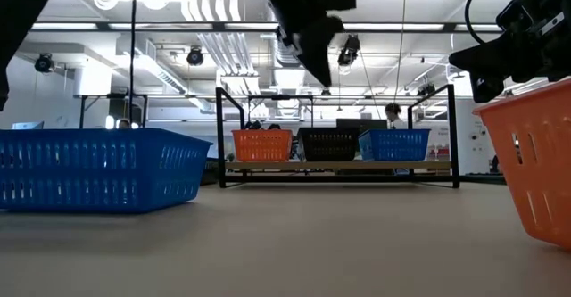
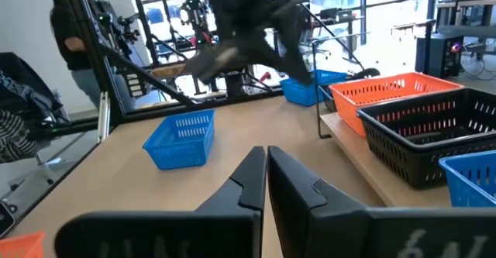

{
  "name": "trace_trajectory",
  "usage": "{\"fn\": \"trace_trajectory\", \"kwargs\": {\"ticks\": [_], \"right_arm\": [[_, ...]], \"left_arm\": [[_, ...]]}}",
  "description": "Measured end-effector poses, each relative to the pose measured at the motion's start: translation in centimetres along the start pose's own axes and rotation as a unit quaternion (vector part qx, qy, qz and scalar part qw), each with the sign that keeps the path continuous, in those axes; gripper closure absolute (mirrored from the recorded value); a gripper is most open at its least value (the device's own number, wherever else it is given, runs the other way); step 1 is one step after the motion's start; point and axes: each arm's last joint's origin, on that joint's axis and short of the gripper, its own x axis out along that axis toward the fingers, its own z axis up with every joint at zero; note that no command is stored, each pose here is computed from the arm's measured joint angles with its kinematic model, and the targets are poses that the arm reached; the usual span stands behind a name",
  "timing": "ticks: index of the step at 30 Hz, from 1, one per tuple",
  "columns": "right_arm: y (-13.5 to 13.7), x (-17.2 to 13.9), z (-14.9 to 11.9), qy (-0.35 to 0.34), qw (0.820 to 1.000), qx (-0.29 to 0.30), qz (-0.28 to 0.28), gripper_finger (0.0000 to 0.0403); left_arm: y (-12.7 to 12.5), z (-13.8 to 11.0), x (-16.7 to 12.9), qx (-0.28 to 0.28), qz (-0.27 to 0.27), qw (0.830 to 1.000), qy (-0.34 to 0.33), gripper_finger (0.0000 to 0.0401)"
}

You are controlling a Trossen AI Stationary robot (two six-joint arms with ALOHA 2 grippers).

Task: Stack baskets on shelf by color
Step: Stack the left orange bin on the orange bin on the shelf

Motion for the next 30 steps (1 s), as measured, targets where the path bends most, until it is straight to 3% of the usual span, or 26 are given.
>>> {"fn": "trace_trajectory", "kwargs": {"ticks": [6,12,14,16,19,22,30], "right_arm": [[0.0,0.0,0.0,0.000,1.000,0.000,0.000,0.0394],[0.0,0.0,0.0,0.000,1.000,0.000,0.000,0.0394],[0.0,0.0,0.0,0.000,1.000,0.000,0.000,0.0394],[0.0,0.0,0.0,0.000,1.000,0.000,0.000,0.0394],[0.0,0.0,0.0,0.000,1.000,0.000,0.000,0.0394],[0.0,0.0,0.0,0.000,1.000,0.000,0.000,0.0394],[0.0,0.0,0.0,0.000,1.000,0.000,0.000,0.0394]], "left_arm": [[-6.1,-1.9,-5.2,-0.010,-0.046,0.999,0.023,0.0398],[-13.6,-3.2,-7.6,-0.009,-0.109,0.991,-0.073,0.0398],[-15.8,-3.8,-7.9,0.027,-0.147,0.982,-0.115,0.0398],[-17.6,-4.5,-8.0,0.102,-0.200,0.964,-0.146,0.0398],[-18.9,-5.0,-7.9,0.158,-0.249,0.939,-0.179,0.0396],[-18.7,-4.8,-7.6,0.173,-0.260,0.931,-0.188,0.0381],[-18.4,-3.7,-7.4,0.289,-0.290,0.869,-0.278,0.0289]]}}
